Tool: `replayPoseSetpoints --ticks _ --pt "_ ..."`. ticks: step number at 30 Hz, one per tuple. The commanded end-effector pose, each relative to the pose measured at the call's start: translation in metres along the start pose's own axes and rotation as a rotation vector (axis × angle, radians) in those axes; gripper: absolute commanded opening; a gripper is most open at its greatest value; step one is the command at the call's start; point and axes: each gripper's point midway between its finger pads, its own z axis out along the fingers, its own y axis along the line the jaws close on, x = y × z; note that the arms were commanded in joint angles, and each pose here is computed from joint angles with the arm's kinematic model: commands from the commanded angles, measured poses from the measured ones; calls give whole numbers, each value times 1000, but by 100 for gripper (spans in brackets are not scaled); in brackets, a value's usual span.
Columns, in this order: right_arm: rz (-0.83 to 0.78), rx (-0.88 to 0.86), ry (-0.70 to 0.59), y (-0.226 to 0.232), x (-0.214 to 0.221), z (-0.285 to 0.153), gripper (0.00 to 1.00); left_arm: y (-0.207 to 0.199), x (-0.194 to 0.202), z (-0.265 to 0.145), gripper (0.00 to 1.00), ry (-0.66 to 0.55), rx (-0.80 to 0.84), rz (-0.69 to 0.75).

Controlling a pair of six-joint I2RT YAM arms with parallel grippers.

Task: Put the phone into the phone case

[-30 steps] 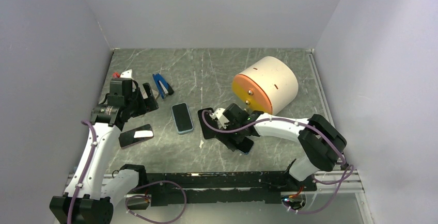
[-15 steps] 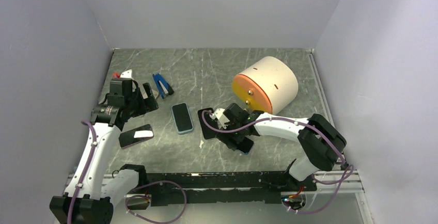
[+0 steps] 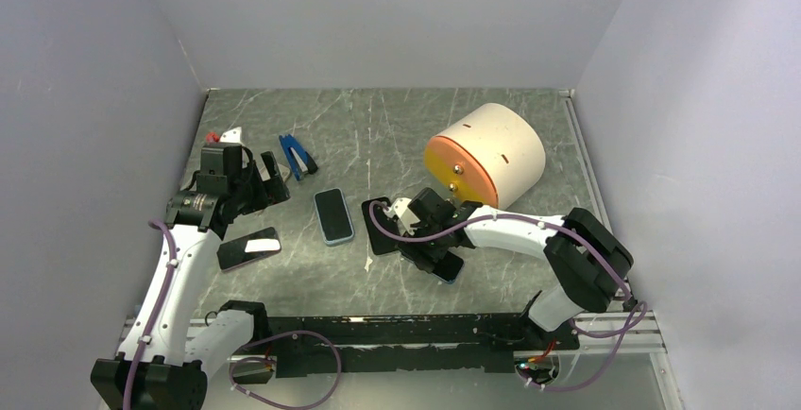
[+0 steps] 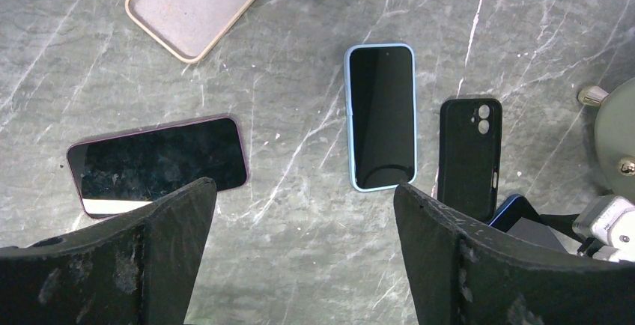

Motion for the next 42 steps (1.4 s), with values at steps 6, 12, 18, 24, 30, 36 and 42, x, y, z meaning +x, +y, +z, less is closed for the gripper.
replayPoseSetpoints --ticks 6,12,18,24,30,36,42 --pt "-8 22 -83 -4 -26 -14 67 -8 -14 -9 93 -52 29 -9" --pt "-7 6 -100 -1 -29 -18 65 -8 -14 -9 93 -50 31 -8" --pt "-2 -3 -133 1 -38 -27 61 -8 -14 -8 93 -47 31 -8" --pt "14 -15 -175 4 -48 -34 60 -8 -14 -9 93 -48 32 -9" --pt "98 -27 -297 6 -80 -42 59 -8 -14 -9 93 -49 30 -9" --pt "253 -38 -424 7 -122 -50 57 -7 -14 -10 93 -52 29 -9" --pt "345 -42 -483 6 -155 -59 56 -7 -14 -11 93 -57 31 -9"
